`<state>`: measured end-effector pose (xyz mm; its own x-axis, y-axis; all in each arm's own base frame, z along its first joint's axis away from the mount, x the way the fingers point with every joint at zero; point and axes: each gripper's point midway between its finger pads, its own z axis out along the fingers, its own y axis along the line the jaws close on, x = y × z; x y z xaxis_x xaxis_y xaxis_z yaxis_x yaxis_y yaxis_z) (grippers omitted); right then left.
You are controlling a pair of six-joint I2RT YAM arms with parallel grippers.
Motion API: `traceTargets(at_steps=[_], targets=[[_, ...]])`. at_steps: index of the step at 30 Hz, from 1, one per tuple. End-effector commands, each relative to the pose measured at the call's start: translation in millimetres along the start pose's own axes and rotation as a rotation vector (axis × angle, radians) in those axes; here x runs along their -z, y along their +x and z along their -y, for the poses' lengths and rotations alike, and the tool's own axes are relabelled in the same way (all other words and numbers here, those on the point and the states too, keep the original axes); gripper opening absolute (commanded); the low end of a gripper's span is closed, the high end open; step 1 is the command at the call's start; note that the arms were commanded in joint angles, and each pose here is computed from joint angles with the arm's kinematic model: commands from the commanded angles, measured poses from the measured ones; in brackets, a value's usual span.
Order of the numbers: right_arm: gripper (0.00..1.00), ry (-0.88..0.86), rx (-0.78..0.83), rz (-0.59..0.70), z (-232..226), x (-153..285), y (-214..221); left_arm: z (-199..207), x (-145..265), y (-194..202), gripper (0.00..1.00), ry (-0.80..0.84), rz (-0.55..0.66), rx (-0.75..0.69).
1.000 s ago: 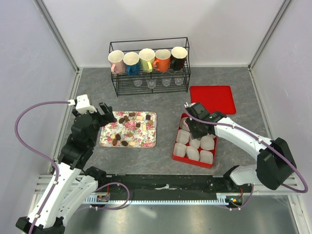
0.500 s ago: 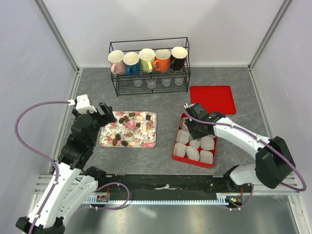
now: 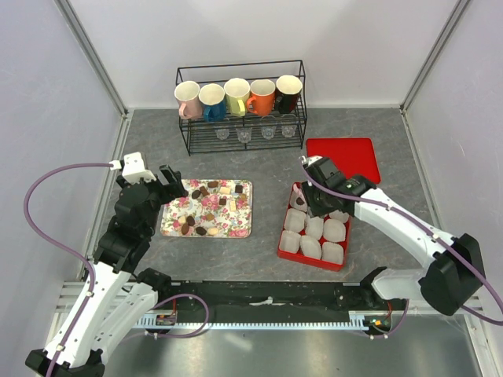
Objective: Pack the chocolate
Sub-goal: Place the fake chocolate in the packing box, then pick up the fake chocolate from the plate.
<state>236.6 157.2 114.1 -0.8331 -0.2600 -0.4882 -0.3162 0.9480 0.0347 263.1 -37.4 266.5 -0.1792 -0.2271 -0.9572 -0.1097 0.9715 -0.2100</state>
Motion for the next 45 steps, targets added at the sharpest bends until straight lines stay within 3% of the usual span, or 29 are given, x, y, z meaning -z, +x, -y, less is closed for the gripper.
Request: traceTargets(at_steps=[1,11,23,32,45], targets=[[0.41,-0.025,0.029,0.115,-4,27,-34,-1,0,-3,0.90,0.005,0.013,-0.019],[0.40,-0.118,0.166,0.207,-65,27,-73,-1,0,-2,0.90,0.004,0.011,-0.018],[0.40,-0.230,0.267,0.181,-153,-9,-64,0,-2,0,0.90,0.006,0.004,-0.021],[0.40,-0.262,0.299,0.113,-187,-31,-42,1,-1,0,0.90,0.012,0.005,-0.018],[0.41,-0.211,0.296,0.075,-194,-56,-35,1,0,-2,0.90,0.015,0.010,-0.016]])
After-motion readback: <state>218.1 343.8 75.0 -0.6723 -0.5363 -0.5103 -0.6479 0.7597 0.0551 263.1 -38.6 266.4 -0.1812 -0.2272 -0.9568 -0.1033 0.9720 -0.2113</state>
